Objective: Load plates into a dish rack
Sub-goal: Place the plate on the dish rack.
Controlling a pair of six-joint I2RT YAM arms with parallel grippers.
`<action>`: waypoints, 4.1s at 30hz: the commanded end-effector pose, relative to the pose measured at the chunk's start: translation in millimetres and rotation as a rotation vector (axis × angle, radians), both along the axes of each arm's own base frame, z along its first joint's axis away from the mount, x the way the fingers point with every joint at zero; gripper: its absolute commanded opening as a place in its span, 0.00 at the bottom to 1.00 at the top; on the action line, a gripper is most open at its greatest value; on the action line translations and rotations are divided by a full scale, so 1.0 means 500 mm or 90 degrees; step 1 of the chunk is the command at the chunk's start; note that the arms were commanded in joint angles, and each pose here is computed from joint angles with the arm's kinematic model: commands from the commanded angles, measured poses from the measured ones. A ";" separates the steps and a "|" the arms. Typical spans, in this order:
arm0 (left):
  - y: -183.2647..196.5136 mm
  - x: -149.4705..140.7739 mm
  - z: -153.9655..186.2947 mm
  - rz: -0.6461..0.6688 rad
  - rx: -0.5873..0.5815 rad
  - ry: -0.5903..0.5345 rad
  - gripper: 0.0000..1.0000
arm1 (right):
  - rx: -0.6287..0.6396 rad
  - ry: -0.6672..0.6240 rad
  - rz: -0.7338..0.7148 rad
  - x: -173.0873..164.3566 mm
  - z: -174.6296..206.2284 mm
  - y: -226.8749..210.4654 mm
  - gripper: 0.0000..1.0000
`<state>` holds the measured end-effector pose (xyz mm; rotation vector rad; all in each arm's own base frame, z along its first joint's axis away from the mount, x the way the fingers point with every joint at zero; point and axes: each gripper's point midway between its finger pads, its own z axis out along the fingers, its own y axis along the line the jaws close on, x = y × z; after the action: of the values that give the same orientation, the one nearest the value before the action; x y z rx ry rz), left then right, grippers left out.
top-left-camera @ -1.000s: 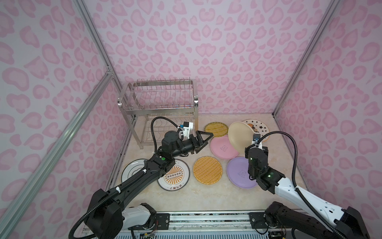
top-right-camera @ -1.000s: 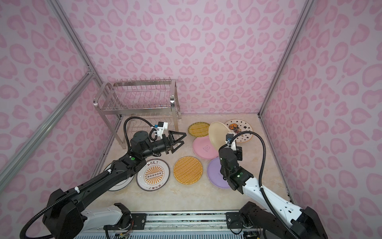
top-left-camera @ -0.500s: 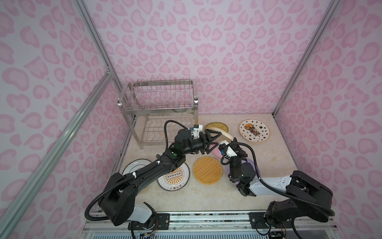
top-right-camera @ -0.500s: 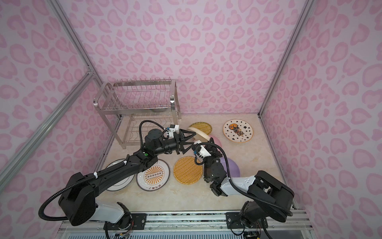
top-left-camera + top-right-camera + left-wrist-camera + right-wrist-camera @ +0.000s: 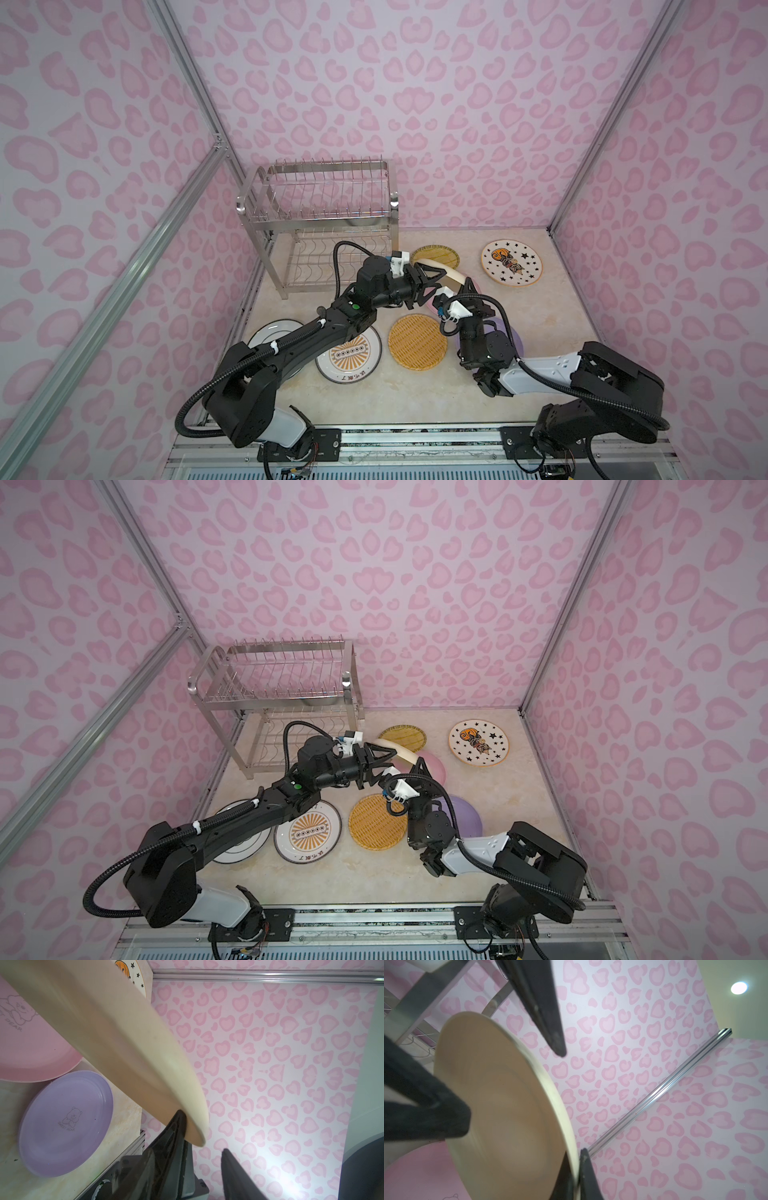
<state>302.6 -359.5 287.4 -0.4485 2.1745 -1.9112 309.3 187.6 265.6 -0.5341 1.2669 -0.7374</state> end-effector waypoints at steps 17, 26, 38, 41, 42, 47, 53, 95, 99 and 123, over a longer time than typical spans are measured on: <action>-0.020 0.035 0.006 0.018 0.017 0.015 0.32 | 0.014 -0.020 0.012 -0.021 0.018 0.003 0.00; -0.028 0.042 -0.002 0.025 0.029 0.019 0.24 | 0.015 -0.019 0.014 -0.028 0.018 0.000 0.00; -0.050 0.040 0.041 0.016 0.029 -0.042 0.03 | 0.078 -0.038 0.031 -0.060 0.051 -0.020 0.32; -0.052 0.043 0.044 0.018 0.036 -0.056 0.03 | 0.139 -0.034 0.003 -0.074 0.064 -0.045 0.52; -0.052 0.045 0.044 0.021 0.039 -0.060 0.03 | 0.145 -0.028 -0.003 -0.082 0.066 -0.048 0.56; -0.065 0.059 0.053 0.014 0.053 -0.092 0.03 | 0.174 0.031 0.011 -0.126 0.052 -0.047 0.73; -0.068 0.070 0.076 0.004 0.105 -0.159 0.03 | 0.385 0.192 0.127 -0.152 0.037 -0.113 1.00; 0.332 -0.020 0.596 -0.005 0.291 -0.735 0.03 | 0.812 0.453 0.215 -0.082 -0.125 -0.188 1.00; 0.339 0.000 0.579 -0.010 0.353 -0.802 0.04 | 0.808 0.481 0.212 -0.090 -0.144 -0.183 1.00; 0.332 0.198 0.426 -0.051 0.571 -0.884 0.04 | 0.797 0.564 0.196 -0.077 -0.200 -0.130 1.00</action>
<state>391.5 -190.9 491.1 0.8395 1.7093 -0.6087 265.9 120.3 160.2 0.0500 2.1036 0.7090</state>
